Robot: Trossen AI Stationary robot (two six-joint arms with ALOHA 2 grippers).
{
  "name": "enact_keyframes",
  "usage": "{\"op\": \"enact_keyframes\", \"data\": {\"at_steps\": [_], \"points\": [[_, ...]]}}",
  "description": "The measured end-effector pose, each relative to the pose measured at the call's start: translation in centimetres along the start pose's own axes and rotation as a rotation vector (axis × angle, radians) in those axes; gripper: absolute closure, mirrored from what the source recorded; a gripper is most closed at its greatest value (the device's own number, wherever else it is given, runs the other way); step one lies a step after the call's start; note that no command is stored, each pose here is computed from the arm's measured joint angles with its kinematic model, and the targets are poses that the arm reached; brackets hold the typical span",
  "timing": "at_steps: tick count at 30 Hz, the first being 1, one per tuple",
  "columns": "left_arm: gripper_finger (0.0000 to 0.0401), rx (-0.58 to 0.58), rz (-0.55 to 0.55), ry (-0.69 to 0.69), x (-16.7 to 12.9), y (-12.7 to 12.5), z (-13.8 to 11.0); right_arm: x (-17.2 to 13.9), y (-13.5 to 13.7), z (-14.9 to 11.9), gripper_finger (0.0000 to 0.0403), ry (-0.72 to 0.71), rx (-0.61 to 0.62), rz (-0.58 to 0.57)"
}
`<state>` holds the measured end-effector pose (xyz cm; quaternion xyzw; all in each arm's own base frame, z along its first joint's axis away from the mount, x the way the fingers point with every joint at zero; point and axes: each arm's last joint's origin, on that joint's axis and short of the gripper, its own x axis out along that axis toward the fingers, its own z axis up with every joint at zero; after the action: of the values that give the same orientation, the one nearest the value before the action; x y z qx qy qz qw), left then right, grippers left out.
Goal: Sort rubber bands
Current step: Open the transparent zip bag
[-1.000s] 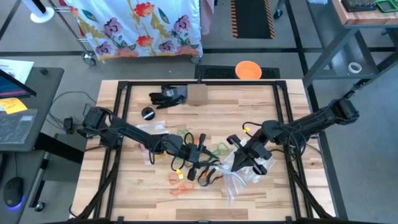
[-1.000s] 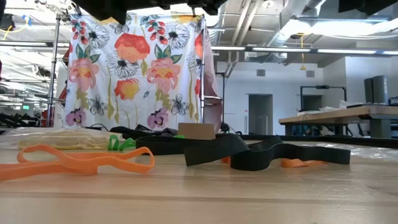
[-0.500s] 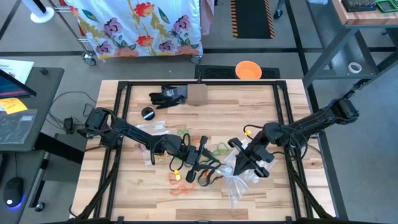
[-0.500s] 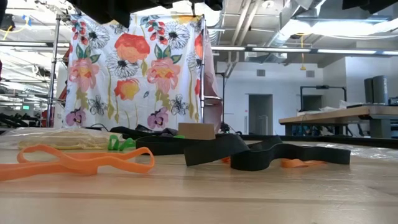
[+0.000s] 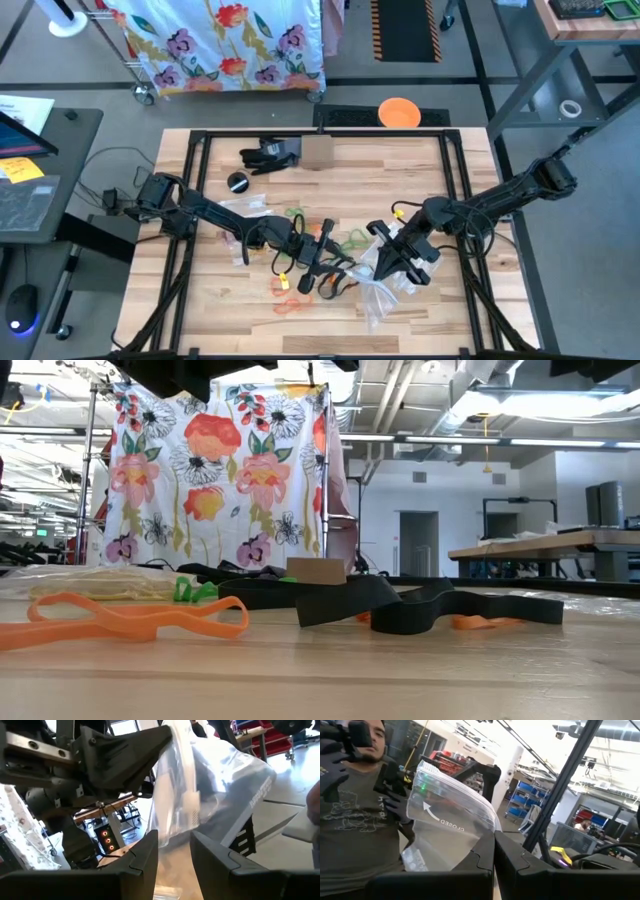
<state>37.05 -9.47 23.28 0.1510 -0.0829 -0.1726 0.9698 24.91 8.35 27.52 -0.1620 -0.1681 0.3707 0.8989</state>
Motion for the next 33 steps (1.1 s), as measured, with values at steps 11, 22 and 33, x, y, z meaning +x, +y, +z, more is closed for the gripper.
{"op": "enact_keyframes", "data": {"at_steps": [11, 22, 33], "points": [[0.0292, -0.01, 0.01, -0.026, 0.0, 0.1, 0.3, -0.8, -1.1, -0.6, 0.0403, 0.02, -0.007, 0.016], [0.0302, -0.032, 0.06, -0.008, 0.0, 0.2, 0.2, -0.8, -1.1, -0.5, 0.0403, 0.012, -0.01, 0.029], [0.0399, -0.029, 0.055, -0.031, 0.6, 0.2, 1.1, -0.9, -1.0, -0.8, 0.0403, 0.033, 0.05, 0.034]]}}
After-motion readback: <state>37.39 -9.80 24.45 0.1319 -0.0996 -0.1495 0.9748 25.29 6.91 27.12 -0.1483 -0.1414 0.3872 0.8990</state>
